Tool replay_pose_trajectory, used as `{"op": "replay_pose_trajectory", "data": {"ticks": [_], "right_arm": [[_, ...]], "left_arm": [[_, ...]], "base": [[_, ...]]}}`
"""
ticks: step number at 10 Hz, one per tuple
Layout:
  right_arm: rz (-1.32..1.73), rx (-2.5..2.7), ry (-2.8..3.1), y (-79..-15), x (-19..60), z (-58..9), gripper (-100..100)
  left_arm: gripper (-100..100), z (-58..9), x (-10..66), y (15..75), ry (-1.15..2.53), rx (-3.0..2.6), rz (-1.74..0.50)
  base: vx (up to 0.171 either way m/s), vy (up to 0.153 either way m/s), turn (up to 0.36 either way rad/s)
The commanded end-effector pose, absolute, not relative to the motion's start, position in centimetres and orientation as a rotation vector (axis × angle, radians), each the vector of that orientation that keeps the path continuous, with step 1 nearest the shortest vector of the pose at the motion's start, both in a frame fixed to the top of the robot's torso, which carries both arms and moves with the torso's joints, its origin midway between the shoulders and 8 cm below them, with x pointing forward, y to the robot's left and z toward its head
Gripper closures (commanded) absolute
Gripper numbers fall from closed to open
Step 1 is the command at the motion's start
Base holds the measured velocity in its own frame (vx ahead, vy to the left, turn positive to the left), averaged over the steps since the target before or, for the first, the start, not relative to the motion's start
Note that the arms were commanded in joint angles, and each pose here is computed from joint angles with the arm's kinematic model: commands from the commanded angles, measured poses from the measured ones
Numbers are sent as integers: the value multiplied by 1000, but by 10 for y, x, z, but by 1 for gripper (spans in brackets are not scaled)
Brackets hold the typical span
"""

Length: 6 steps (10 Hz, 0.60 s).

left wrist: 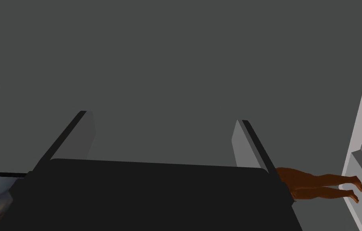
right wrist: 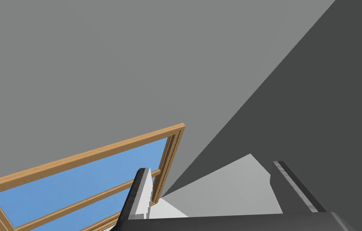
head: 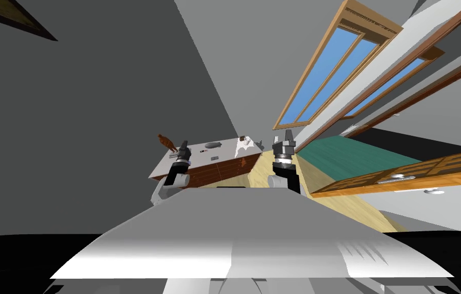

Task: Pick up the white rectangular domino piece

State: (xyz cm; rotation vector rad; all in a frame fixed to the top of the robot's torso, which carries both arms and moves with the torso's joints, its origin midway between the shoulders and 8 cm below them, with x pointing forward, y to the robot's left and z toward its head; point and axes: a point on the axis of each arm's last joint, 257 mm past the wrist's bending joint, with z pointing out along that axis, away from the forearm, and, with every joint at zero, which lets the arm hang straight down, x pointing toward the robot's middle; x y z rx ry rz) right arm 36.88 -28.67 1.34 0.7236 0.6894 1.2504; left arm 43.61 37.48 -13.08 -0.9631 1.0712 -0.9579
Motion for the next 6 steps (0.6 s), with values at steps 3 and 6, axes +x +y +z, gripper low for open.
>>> {"op": "replay_pose_trajectory", "data": {"ticks": [3, 6], "right_arm": [[1250, 724, 690, -287, 369, 13, 0], [1250, 724, 689, -287, 369, 13, 0]], "left_arm": [[-100, -152, 445, 395, 1120, -1034, -893], [-100, -171, 450, 412, 1161, -1103, -838]], "base": [[-4, -18, -49], [-3, -25, -78]]}}
